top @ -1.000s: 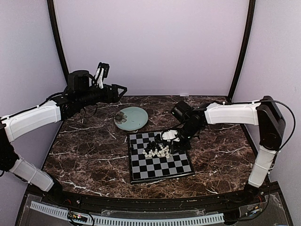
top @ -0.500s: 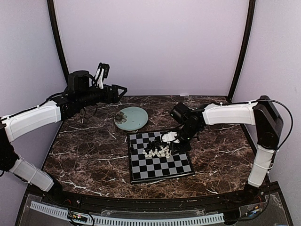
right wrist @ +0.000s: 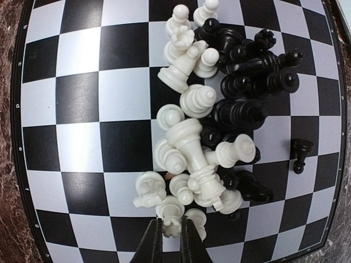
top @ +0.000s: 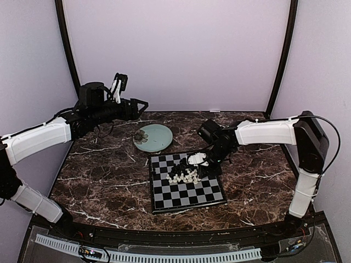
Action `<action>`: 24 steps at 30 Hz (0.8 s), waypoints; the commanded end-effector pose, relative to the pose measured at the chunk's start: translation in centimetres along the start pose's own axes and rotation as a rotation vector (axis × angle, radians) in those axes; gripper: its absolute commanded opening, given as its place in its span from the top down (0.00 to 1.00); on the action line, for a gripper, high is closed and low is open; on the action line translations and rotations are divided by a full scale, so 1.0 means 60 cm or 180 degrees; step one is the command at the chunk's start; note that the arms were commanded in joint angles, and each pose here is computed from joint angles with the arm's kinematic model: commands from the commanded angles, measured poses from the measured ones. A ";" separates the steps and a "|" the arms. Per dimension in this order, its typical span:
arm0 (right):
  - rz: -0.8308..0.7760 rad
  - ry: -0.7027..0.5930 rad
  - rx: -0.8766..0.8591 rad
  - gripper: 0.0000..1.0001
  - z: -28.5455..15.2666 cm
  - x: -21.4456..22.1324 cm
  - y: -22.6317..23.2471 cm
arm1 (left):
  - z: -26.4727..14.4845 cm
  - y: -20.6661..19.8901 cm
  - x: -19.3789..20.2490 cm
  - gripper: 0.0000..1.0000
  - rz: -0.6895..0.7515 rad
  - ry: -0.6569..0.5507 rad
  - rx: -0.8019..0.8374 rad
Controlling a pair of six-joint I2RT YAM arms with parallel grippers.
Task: Set up the chess pieces on the board
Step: Pick up the rook from the chessboard, then place the rook at h1.
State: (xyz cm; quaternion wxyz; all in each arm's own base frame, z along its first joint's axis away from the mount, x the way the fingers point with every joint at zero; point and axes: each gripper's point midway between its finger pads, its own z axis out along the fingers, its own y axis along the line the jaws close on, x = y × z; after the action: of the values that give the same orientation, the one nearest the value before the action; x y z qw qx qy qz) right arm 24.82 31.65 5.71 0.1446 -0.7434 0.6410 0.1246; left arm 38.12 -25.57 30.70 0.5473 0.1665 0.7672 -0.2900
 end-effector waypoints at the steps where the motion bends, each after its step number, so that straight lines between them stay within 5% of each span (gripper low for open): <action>1: -0.0009 -0.0096 0.0073 0.91 -0.023 -0.021 -0.007 | -0.007 -0.005 -0.008 0.20 0.0011 -0.0071 0.0036; 11: 0.0141 -0.0170 0.0076 0.92 -0.097 -0.007 0.050 | -0.006 -0.007 -0.007 0.21 -0.0036 -0.0063 0.0053; 24: 0.0411 -0.0249 0.0178 0.92 -0.087 0.086 0.156 | 0.004 0.006 0.006 0.21 0.0013 0.0004 -0.0049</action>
State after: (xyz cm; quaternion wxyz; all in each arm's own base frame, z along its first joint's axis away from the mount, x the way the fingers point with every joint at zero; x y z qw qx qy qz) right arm 16.43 23.23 7.90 0.1503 -0.7007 0.6841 0.1356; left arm 38.23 -25.55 30.52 0.5451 0.1615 0.7696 -0.2905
